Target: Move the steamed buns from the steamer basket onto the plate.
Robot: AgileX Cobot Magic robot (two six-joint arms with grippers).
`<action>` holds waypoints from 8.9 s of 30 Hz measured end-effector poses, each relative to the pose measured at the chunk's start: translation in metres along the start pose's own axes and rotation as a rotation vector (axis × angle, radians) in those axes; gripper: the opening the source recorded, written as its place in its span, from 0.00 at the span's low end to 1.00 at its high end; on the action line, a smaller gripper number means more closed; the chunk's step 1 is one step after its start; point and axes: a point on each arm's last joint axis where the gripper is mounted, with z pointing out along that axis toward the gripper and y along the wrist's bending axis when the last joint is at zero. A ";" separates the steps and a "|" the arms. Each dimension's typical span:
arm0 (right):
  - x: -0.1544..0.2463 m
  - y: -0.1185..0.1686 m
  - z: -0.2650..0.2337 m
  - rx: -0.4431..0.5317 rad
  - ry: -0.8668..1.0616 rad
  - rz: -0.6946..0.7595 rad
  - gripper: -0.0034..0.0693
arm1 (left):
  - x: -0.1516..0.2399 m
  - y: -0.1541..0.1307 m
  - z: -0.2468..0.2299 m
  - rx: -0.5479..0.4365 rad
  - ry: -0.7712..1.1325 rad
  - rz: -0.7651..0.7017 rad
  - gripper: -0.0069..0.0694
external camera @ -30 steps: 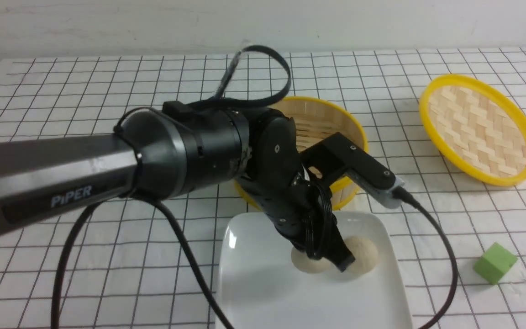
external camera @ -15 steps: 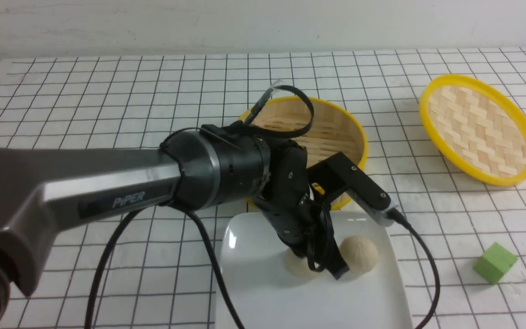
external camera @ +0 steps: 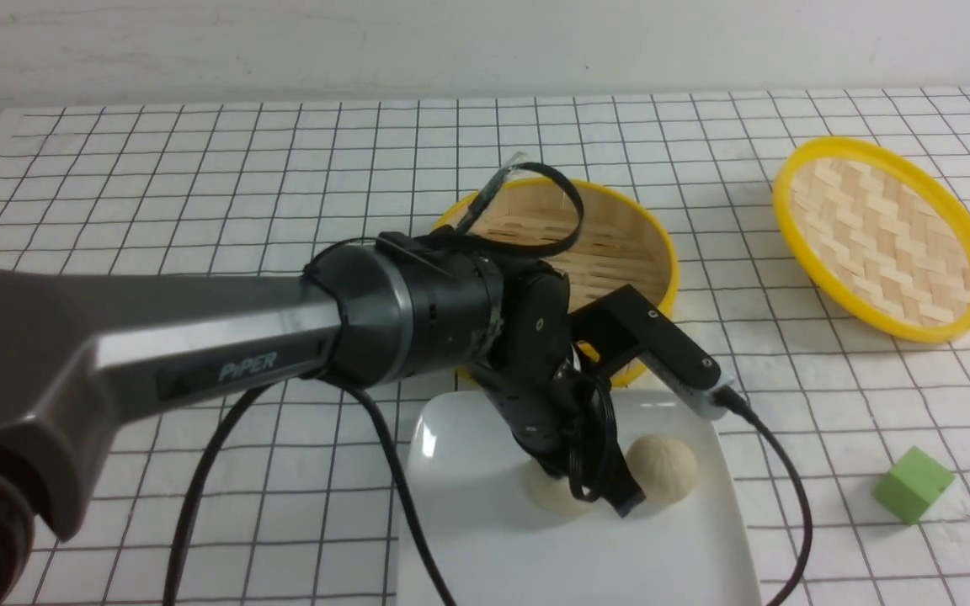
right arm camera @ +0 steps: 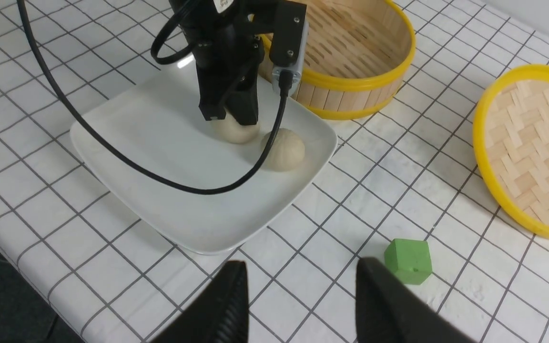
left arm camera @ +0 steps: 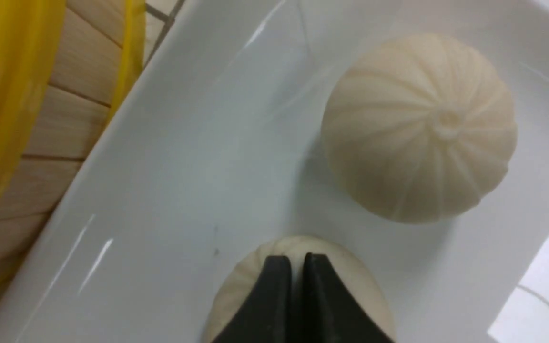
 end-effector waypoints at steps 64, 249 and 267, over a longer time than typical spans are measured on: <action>-0.005 -0.002 0.000 0.027 -0.058 -0.003 0.50 | 0.152 -0.002 -0.406 -0.726 -0.477 -0.387 0.65; 0.162 -0.030 0.141 0.658 -0.151 0.482 0.38 | 0.265 -0.034 -0.389 -0.666 -0.558 -0.316 0.61; 0.162 -0.030 0.141 0.657 -0.152 0.482 0.38 | 0.265 -0.034 -0.389 -0.666 -0.558 -0.316 0.61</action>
